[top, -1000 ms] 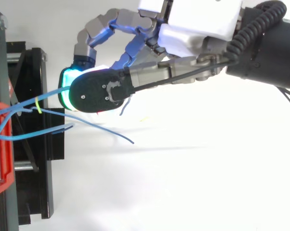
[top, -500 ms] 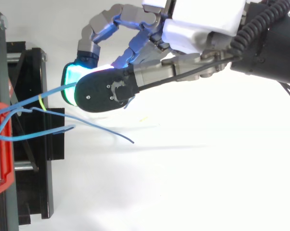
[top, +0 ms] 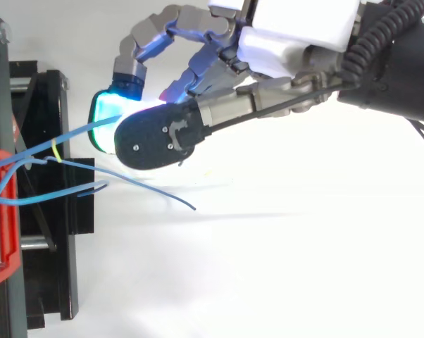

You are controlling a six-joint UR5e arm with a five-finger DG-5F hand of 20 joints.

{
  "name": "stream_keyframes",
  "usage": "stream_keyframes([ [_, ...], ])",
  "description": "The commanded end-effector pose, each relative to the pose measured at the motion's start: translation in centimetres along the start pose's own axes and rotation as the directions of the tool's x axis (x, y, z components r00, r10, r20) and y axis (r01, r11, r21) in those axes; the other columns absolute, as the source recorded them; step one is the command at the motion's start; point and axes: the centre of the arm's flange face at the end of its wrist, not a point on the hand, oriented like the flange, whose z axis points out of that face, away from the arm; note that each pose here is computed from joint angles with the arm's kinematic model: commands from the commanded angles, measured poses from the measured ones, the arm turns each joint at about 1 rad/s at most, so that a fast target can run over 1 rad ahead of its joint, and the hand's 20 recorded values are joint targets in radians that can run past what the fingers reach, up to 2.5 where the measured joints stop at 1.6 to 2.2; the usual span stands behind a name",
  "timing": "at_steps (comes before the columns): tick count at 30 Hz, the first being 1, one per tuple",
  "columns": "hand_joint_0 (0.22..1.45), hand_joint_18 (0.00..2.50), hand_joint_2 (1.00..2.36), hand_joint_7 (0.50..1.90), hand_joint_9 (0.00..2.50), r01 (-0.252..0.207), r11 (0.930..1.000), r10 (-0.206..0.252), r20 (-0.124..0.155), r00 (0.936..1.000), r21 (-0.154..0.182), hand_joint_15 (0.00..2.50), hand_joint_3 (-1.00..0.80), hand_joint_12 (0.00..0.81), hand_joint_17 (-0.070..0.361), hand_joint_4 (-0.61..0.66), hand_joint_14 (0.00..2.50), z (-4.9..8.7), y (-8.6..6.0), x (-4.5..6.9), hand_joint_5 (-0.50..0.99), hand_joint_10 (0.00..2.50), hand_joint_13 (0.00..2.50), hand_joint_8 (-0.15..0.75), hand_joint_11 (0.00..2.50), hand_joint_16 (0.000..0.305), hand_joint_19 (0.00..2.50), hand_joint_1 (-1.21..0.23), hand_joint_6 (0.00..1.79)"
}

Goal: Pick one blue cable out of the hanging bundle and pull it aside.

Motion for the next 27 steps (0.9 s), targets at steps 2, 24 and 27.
stream_keyframes([
  [2, 0.52, 0.71, 1.00, 0.79, 0.98, 0.000, 1.0000, 0.000, 0.001, 1.0000, 0.003, 0.49, -0.50, 0.352, 0.120, 0.02, 0.02, -0.02, -0.05, -0.09, -0.13, 0.02, 0.85, 0.282, 0.58, 0.053, 0.49, -0.53, 0.93],
  [24, 0.62, 0.83, 1.03, 0.89, 1.09, -0.001, 0.9999, 0.001, 0.002, 1.0000, 0.013, 0.47, 0.01, 0.378, 0.139, -0.16, 0.02, -0.12, -0.14, -0.13, -0.09, 0.02, 0.94, 0.303, 0.55, 0.062, 0.44, -0.77, 0.95],
  [27, 0.61, 0.84, 1.09, 0.91, 1.11, 0.000, 0.9999, 0.000, 0.003, 1.0000, 0.015, 0.47, 0.02, 0.376, 0.138, -0.19, 0.02, -0.13, -0.16, -0.15, -0.08, 0.02, 0.95, 0.293, 0.55, 0.062, 0.45, -0.77, 0.95],
])
